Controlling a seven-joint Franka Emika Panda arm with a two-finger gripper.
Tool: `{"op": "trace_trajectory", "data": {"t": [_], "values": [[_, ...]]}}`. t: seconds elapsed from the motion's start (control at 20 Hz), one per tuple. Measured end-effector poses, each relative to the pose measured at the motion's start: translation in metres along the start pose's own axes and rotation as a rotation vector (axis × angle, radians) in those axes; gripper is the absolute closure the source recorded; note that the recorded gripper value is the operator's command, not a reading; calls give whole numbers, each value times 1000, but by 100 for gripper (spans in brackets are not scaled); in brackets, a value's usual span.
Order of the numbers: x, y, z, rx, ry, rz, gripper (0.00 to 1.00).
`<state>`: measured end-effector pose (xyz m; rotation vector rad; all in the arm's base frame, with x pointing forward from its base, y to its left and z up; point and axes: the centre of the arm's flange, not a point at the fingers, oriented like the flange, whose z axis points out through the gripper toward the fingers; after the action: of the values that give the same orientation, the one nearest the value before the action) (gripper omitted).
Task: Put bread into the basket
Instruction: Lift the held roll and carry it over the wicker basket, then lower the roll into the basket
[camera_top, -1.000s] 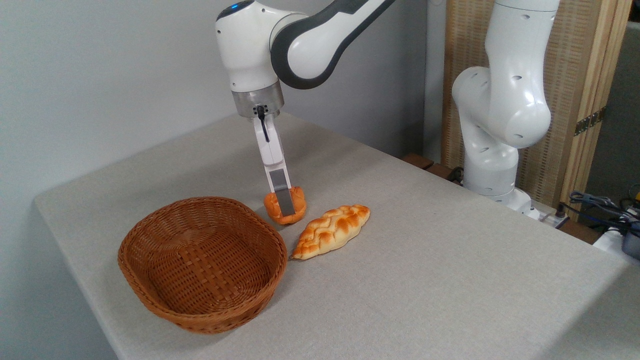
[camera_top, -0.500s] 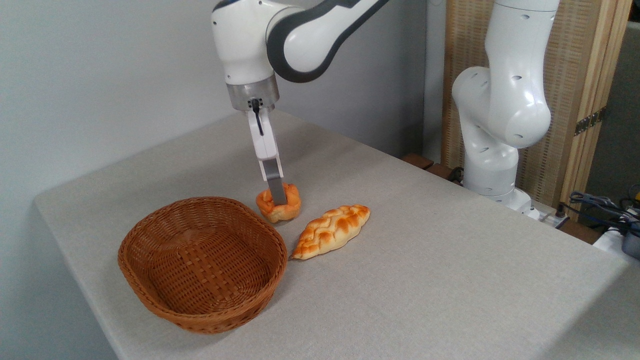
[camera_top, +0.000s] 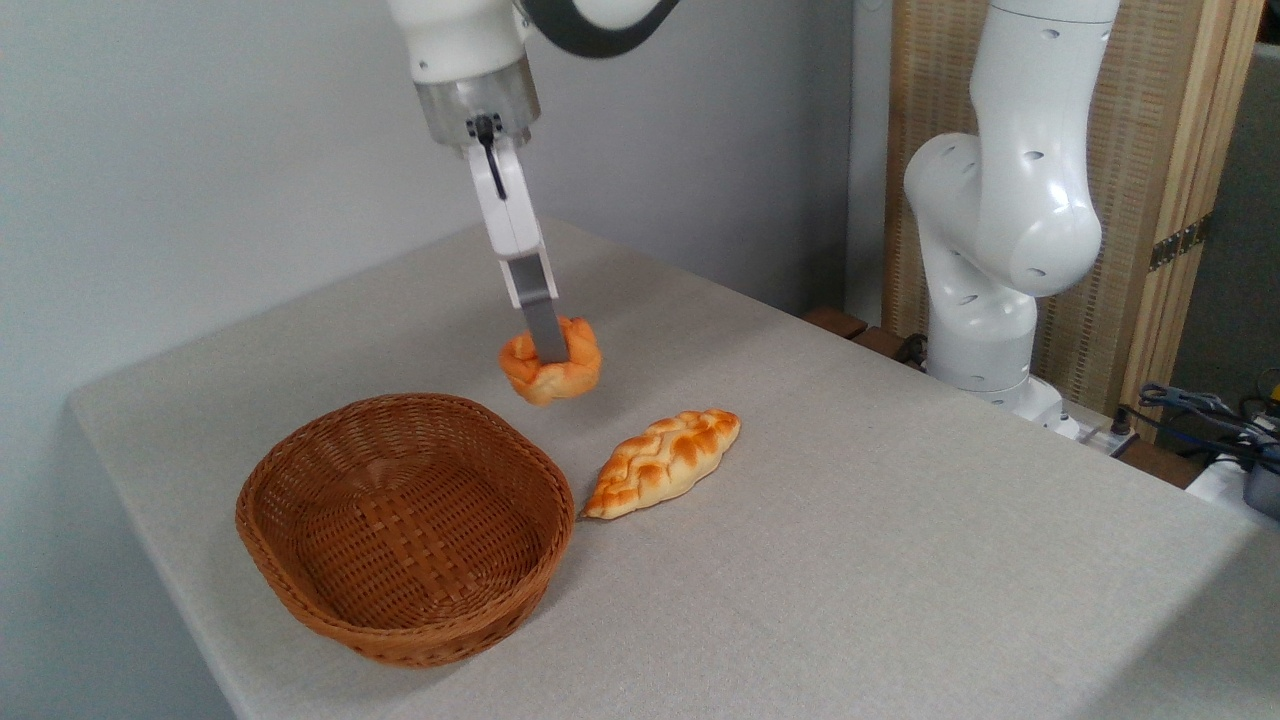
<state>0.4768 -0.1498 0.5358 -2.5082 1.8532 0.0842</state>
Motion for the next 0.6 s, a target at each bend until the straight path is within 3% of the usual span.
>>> {"op": "trace_trajectory", "data": {"t": [0.2,0.35,0.5,0.6], "values": [[11,-27,-12,43,77,-29,88],[45,-45,14,90,101,-7,69],[71,-59,36,145,131,8,36],[76,-66,40,167,143,6,0]]}}
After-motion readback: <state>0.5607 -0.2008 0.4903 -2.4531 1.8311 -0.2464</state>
